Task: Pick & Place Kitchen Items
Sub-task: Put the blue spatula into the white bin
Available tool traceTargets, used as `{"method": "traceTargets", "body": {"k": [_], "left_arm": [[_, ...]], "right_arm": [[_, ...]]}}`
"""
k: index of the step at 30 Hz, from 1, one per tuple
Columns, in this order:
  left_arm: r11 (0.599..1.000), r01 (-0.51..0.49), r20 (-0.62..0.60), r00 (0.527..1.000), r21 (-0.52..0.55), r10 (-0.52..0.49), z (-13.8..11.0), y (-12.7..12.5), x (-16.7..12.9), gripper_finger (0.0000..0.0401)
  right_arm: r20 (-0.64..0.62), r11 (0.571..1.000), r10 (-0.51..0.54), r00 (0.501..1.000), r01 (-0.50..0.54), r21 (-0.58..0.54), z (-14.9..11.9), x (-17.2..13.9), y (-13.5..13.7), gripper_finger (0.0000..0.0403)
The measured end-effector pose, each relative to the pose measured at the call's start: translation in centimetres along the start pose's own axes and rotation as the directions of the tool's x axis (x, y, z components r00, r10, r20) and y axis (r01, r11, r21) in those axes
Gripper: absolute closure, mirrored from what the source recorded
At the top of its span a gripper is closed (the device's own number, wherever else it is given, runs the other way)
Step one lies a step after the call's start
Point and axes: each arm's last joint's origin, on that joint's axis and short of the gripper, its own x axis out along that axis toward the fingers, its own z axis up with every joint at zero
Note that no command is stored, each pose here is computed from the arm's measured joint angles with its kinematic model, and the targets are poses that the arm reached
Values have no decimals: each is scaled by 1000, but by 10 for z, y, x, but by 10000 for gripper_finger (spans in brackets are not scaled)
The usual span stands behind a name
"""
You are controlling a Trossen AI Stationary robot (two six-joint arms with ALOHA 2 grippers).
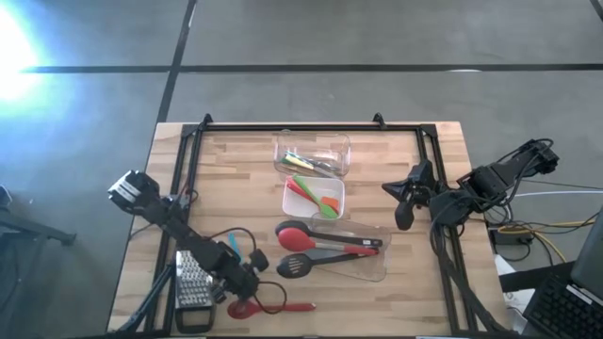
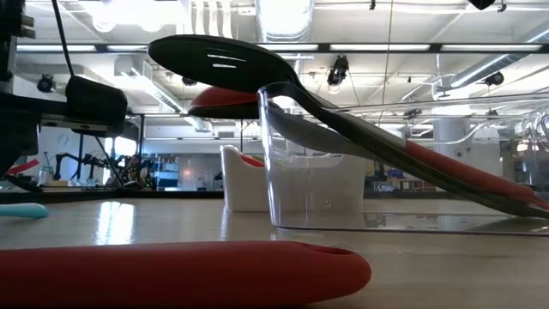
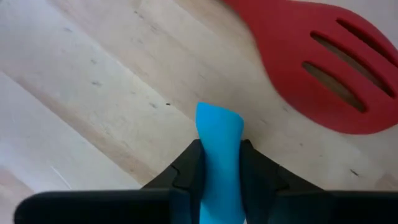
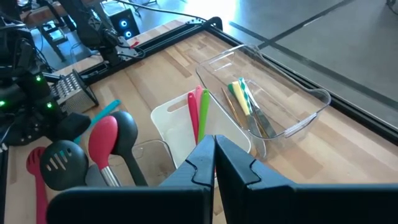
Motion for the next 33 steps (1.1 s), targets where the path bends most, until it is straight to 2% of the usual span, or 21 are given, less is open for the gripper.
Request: {"method": "traceTargets", "body": {"k": [4,8,11,12,15,21,25,30,33], "left_arm": [[999,-11,28,1000,-30,12,8,2,-13,325],[997,-65,32,997,-33,66,18,4,-38,328],[991,-125,-26,992,-42,124,15,6,-52,330],[989,-141,-4,990,-51,141,18,7,-60,330],[977,-188,40,980,-97,193,21,7,-79,330],[957,-214,82,969,-195,234,16,6,-112,334],[915,-318,61,938,-248,342,7,5,-138,334],[834,-453,108,856,-315,506,-2,6,-172,337],[766,-536,114,788,-354,605,-9,7,-187,340]], "right_arm": [[0,1000,0,1000,0,0,0,0,0,394],[0,1000,0,1000,0,1,0,0,0,394],[0,1000,0,1000,0,1,0,0,0,394],[0,1000,0,1000,0,1,0,0,0,394],[0,1000,0,1000,0,1,0,0,0,394],[0,1000,0,1000,0,1,0,0,0,394],[0,1000,0,1000,0,1,0,0,0,394],[0,1000,0,1000,0,8,0,0,0,394],[-2,1000,-2,1000,2,6,-1,1,0,394]]}}
